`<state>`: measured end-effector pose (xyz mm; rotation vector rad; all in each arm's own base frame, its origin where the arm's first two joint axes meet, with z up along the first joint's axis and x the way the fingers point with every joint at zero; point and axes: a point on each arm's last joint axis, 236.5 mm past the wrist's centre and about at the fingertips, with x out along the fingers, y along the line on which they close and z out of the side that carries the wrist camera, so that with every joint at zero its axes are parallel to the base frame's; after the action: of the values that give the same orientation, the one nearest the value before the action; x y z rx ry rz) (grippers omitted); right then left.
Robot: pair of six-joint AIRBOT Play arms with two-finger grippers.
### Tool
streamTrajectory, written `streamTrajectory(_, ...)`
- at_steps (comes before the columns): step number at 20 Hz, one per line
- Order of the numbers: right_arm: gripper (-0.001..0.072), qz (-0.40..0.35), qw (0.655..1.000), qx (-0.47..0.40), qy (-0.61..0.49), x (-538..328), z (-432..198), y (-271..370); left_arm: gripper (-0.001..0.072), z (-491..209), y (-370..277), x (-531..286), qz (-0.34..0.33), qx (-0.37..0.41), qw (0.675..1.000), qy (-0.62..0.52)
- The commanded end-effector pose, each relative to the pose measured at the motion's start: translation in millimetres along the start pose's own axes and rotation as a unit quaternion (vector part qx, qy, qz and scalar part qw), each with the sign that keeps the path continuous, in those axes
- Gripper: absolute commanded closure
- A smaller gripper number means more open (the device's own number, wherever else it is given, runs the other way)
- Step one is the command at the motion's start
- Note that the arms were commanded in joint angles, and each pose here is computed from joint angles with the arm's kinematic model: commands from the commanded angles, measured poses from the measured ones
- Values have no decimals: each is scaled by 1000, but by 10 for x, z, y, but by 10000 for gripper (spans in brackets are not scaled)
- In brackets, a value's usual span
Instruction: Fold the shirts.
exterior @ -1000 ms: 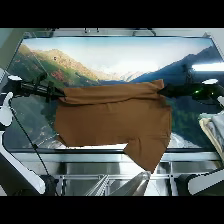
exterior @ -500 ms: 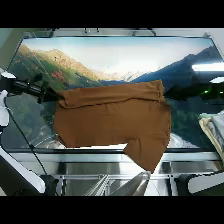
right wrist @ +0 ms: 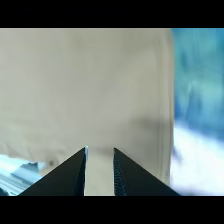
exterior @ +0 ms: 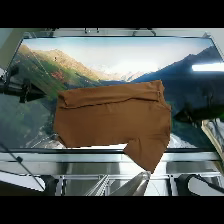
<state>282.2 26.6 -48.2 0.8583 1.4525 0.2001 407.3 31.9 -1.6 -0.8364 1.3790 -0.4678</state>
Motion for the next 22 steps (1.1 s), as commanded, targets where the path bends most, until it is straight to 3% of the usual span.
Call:
streamTrajectory(1, 360, -64, 994, 91, 1, 179, -712, -426, 544, -447, 206, 58, 7, -34, 999, -35)
streamTrajectory(2, 321, -79, 992, 95, 10, 201, -857, -509, 544, -572, 274, 73, 5, -53, 998, -39)
streamTrajectory(7, 321, -94, 987, 129, 35, 448, -1216, -752, 544, -973, 412, 72, -10, -99, 994, -44)
streamTrajectory(15, 332, 48, 987, 153, 21, 954, -1196, -455, 544, -1307, 643, -23, -1, -148, 987, -62)
streamTrajectory(16, 419, 71, 988, 135, 12, 975, -1131, -380, 544, -1432, 749, 9, 24, -156, 986, -46)
streamTrajectory(17, 616, 94, 988, 120, 5, 983, -1080, -300, 544, -1544, 846, 48, 51, -165, 985, -30)
streamTrajectory(18, 695, 109, 987, 116, 0, 985, -1044, -246, 544, -1638, 919, 91, 73, -167, 983, -17)
streamTrajectory(22, 695, 116, 988, 98, -7, 965, -1018, -207, 462, -1817, 929, 403, 97, -147, 984, 23)
